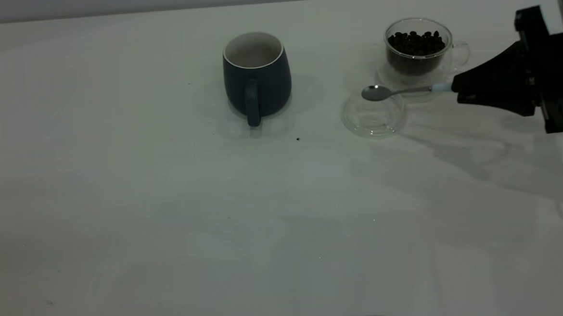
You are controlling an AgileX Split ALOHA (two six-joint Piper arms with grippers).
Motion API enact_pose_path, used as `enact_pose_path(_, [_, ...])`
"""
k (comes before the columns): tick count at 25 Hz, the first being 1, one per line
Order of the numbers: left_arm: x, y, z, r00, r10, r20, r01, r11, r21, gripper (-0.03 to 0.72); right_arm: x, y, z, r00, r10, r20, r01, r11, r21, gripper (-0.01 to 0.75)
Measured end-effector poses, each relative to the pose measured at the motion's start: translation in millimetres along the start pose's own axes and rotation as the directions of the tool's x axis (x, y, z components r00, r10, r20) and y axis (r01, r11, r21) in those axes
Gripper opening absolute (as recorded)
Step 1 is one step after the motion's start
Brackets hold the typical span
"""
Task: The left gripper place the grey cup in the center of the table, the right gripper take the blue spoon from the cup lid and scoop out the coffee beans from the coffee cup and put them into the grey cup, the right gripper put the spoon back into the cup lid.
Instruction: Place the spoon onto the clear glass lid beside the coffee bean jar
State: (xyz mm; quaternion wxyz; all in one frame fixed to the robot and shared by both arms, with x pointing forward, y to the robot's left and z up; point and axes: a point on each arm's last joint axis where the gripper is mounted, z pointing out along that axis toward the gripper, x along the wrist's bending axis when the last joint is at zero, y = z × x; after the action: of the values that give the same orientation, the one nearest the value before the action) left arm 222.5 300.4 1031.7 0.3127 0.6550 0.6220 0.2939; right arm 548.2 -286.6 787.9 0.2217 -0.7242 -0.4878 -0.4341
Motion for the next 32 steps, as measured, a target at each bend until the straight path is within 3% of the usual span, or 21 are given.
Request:
enact_pose_path(12, [0.0,0.0,0.0,1.0,0.0,0.0,0.0,1.0,0.0,0.495,-29.1,20.5,24.5,1.0,0.027,0.013,-0.027,1.0,-0.002,0.11])
enact_pose_path(25, [0.0,0.0,0.0,1.0,0.0,0.0,0.0,1.0,0.0,0.495,-29.7,24.8,49.5,1.0,0.005,0.0,-0.005,0.999,0.033,0.125])
enact_pose_path(28, [0.0,0.0,0.0,1.0,0.0,0.0,0.0,1.0,0.0,0.495,-29.3,25.1,49.7,1.0,0.003,-0.001,-0.003,0.999,0.033,0.159])
enact_pose_path(32, [0.0,0.0,0.0,1.0,0.0,0.0,0.0,1.0,0.0,0.495,-29.7,24.8,49.9,1.0,0.005,-0.001,-0.005,0.999,0.034,0.313])
